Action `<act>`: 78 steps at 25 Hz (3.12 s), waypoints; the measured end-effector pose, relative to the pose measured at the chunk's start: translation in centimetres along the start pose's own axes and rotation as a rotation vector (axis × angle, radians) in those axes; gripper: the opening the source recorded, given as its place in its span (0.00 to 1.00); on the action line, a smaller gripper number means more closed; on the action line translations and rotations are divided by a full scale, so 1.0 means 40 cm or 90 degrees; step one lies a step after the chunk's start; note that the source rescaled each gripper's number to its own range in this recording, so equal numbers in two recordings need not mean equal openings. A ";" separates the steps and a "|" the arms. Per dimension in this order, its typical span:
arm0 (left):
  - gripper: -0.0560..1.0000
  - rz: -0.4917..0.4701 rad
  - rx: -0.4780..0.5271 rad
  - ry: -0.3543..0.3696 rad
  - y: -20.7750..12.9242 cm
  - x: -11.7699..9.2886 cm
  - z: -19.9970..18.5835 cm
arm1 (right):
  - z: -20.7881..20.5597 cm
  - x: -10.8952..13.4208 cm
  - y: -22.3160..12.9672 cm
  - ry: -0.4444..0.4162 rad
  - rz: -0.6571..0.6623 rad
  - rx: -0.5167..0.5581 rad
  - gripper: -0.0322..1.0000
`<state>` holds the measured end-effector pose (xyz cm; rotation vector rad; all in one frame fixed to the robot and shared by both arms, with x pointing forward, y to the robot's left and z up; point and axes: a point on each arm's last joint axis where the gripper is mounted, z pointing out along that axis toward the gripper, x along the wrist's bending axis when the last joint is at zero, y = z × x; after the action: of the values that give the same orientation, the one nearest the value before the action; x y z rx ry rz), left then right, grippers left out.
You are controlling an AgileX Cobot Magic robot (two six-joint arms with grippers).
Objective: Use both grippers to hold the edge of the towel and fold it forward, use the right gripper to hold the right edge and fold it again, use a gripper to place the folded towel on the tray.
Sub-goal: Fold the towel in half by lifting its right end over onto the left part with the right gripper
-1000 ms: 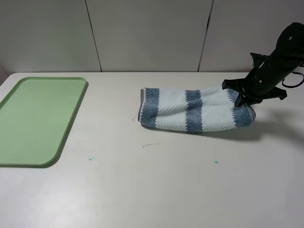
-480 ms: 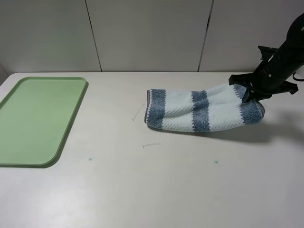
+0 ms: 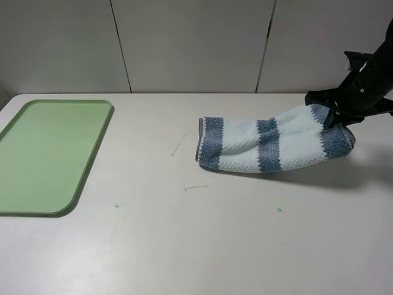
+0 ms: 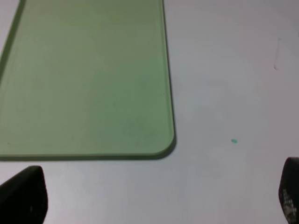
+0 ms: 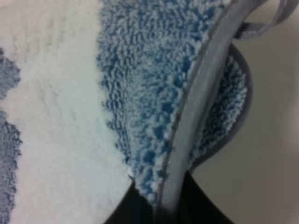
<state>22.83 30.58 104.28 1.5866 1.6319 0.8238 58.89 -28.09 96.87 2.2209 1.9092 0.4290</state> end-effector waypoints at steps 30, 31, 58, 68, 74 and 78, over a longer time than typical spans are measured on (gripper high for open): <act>1.00 0.000 -0.001 0.000 0.000 0.000 0.000 | -0.081 0.204 -0.012 0.096 -0.090 -0.047 0.08; 1.00 0.000 -0.001 0.000 0.000 0.000 0.000 | -0.086 0.212 -0.009 0.100 -0.092 -0.052 0.08; 1.00 0.000 -0.001 0.000 0.000 0.000 0.000 | -0.033 0.338 -0.043 0.168 -0.114 -0.067 0.08; 1.00 0.000 -0.001 0.000 0.000 0.000 0.000 | -0.040 0.374 -0.051 0.193 -0.122 -0.094 0.08; 1.00 0.001 -0.001 0.000 0.000 0.000 0.000 | -0.034 0.391 -0.055 0.200 -0.130 -0.105 0.08; 1.00 0.001 -0.001 0.000 0.000 0.000 0.000 | 0.007 0.397 -0.063 0.191 -0.132 -0.086 0.08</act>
<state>22.83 30.58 104.29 1.5863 1.6298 0.8255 58.77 -12.01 97.36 1.9380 2.1549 0.8684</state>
